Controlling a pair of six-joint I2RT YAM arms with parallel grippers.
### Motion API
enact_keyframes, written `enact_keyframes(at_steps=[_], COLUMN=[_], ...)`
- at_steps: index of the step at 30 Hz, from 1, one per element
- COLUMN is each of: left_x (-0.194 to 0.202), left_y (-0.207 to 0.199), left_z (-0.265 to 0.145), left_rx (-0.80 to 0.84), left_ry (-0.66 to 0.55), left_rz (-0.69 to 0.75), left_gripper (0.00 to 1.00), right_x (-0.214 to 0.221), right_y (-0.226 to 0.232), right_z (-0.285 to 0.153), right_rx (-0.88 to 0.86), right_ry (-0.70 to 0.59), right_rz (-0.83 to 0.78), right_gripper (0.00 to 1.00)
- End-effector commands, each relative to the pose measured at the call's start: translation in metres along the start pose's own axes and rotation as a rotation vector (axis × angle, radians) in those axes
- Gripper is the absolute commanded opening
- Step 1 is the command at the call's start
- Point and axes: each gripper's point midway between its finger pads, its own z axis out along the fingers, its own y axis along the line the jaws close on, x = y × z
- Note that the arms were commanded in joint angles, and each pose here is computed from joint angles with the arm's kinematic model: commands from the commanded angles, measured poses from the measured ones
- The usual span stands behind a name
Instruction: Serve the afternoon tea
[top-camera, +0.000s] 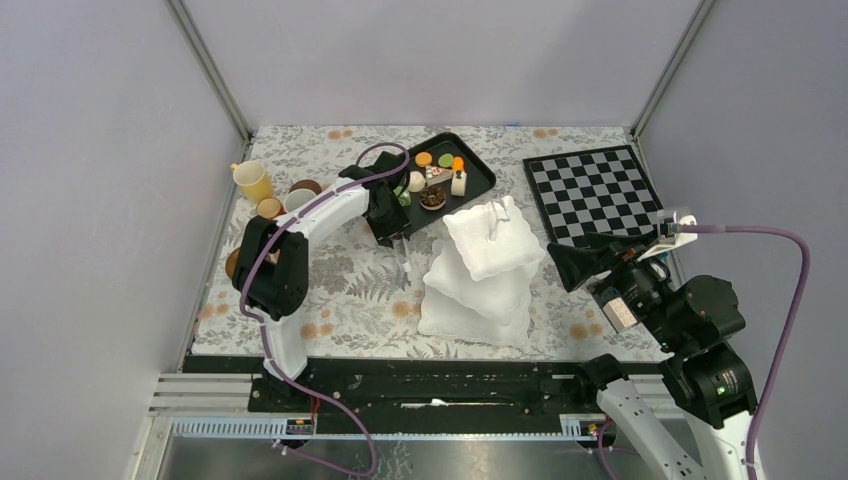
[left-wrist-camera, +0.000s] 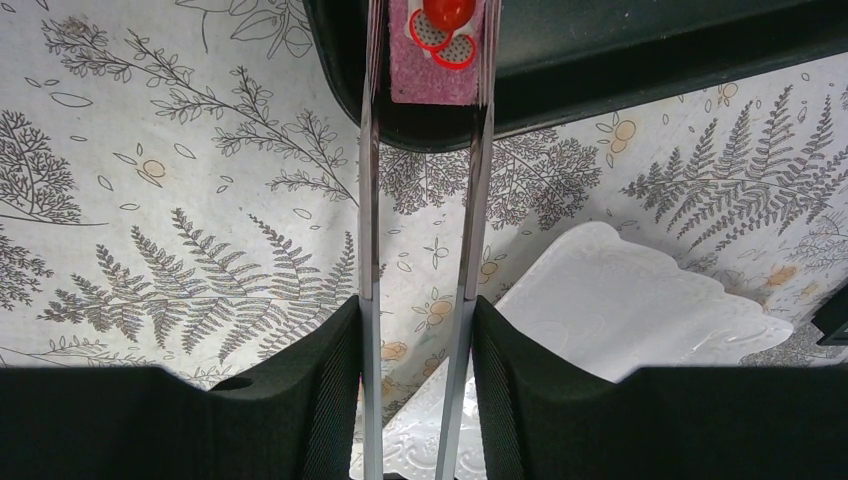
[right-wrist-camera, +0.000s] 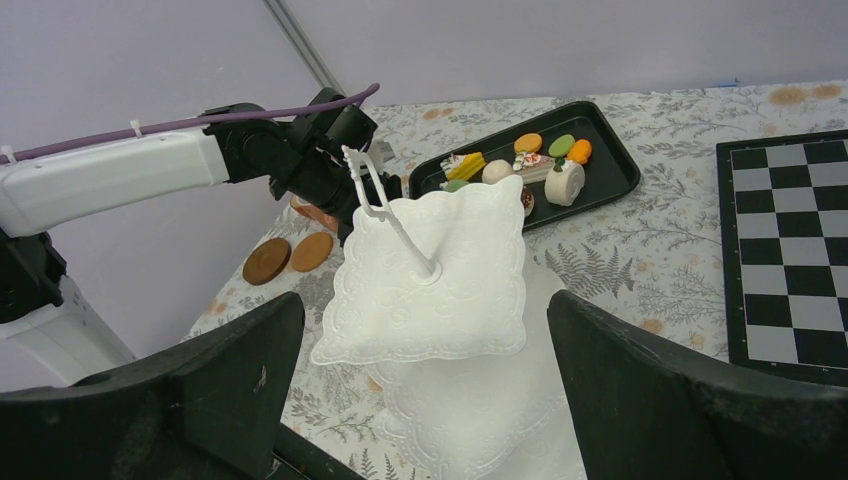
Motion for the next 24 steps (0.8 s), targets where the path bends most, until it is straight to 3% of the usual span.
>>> enact_keyframes(at_steps=[1,13,24], left_x=[-0.020,-0.030,-0.027], left_y=[-0.013,-0.010,-0.011], left_z=[-0.032,-0.056,-0.045], left_rx=[0.064,0.095,0.100], left_ry=[-0.086,-0.174,-0.143], left_rz=[0.023,0.097,0.096], left_gripper=[0.00,0.00,0.00], right_x=[-0.010,-0.009,-0.009], right_y=[0.004,0.004,0.005], right_z=[0.001,0.003,0.006], right_rx=[-0.011,-0.013,-0.019], right_ry=[-0.035,-0.032,-0.028], right_rz=[0.004,0.011,0.012], right_gripper=[0.98,0.98,0.98])
